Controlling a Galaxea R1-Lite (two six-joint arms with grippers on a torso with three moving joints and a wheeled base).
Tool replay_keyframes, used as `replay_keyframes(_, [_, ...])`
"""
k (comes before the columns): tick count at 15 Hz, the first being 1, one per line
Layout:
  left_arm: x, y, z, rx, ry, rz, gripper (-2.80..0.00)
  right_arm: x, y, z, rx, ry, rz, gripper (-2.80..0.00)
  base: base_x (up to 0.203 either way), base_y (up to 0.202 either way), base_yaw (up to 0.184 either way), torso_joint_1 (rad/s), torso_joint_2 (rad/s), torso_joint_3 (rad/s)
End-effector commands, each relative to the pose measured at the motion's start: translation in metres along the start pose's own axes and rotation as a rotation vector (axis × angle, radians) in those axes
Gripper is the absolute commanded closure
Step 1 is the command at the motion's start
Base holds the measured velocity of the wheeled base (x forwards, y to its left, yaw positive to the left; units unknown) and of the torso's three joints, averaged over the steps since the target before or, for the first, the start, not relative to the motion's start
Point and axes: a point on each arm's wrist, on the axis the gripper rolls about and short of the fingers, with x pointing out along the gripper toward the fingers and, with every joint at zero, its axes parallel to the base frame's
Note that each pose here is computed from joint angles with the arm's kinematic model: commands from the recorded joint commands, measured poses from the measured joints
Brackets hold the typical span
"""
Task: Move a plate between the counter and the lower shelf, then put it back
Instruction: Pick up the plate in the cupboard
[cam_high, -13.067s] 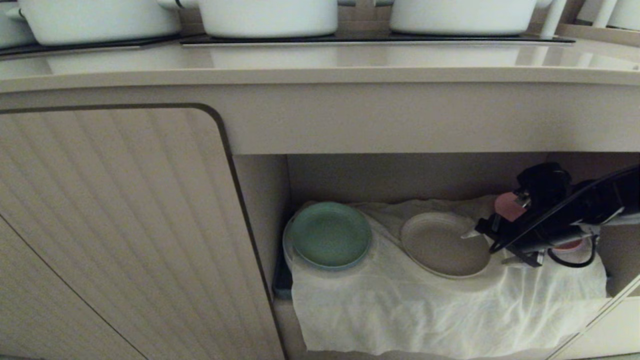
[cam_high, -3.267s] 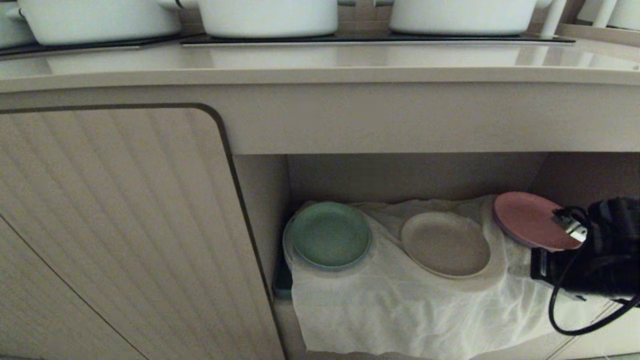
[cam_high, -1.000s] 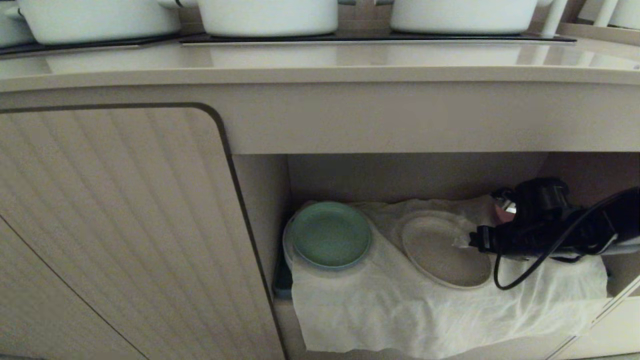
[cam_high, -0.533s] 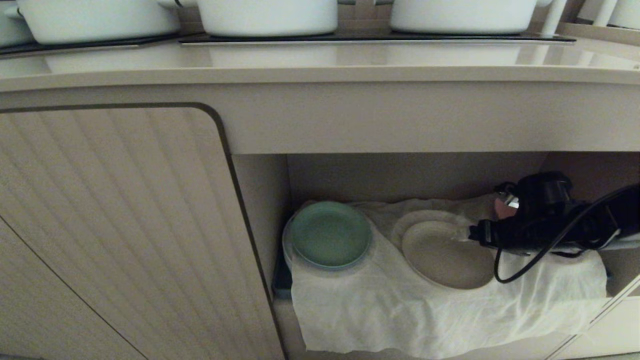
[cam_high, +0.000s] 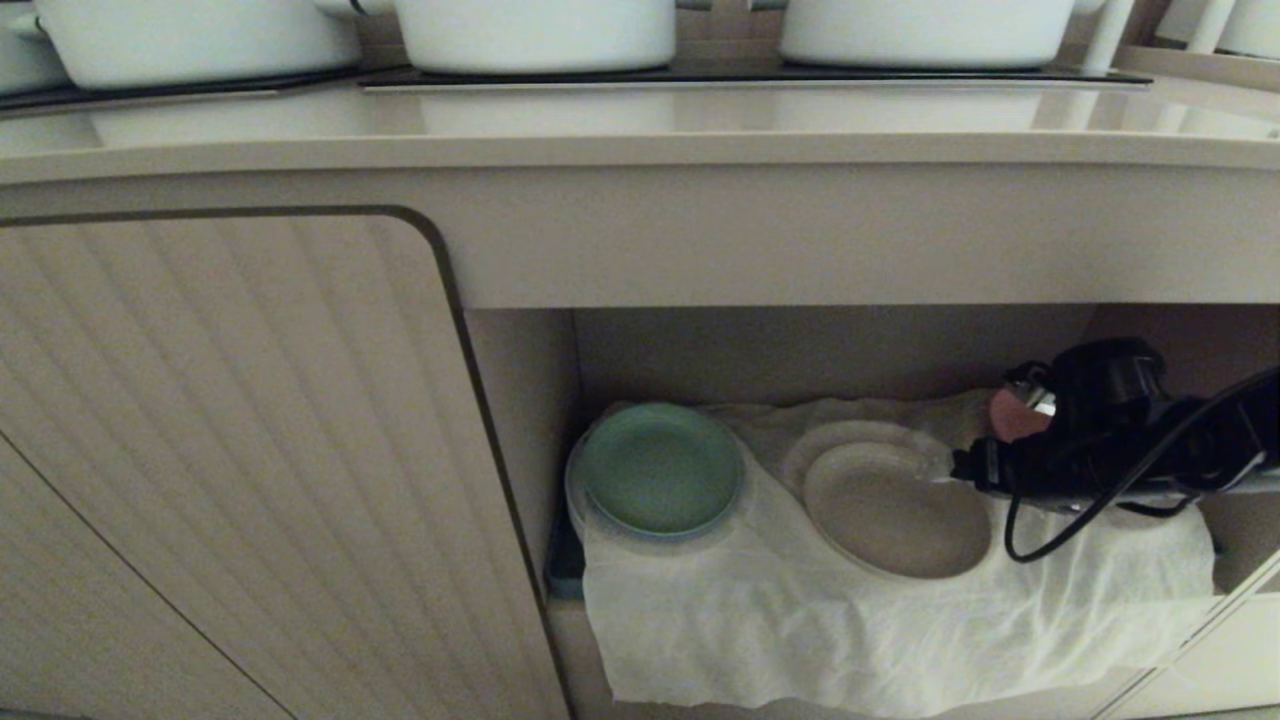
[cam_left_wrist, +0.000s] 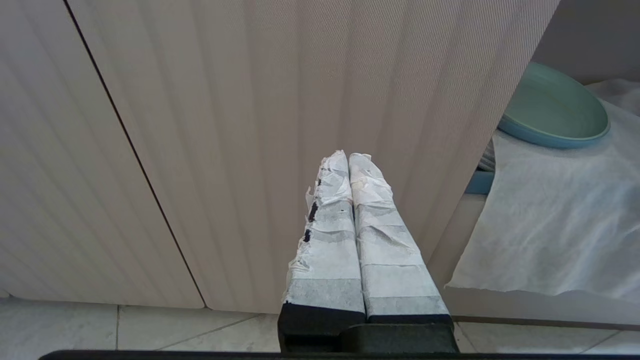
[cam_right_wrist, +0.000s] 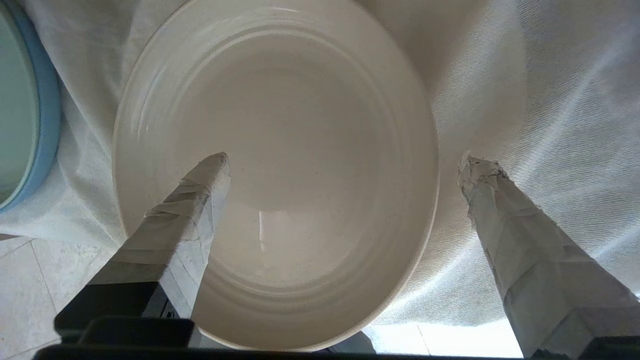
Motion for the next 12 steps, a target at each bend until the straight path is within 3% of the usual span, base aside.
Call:
replay_keyframes(1, [0.0,0.0,0.0,-0.001,-0.001,0.001,0.0,0.0,0.0,-0.001,-0.001,0.001,0.002,-2.8,0.0,0.0,0.0,0.0,0.0,0.0])
replay_keyframes(12, [0.0,0.0,0.0,-0.001,-0.001,0.001,0.0,0.025,0.007,-0.008,-0.027,0.041,-0.028,-2.8,0.0,0.0,0.0,0.0,0.0,0.0])
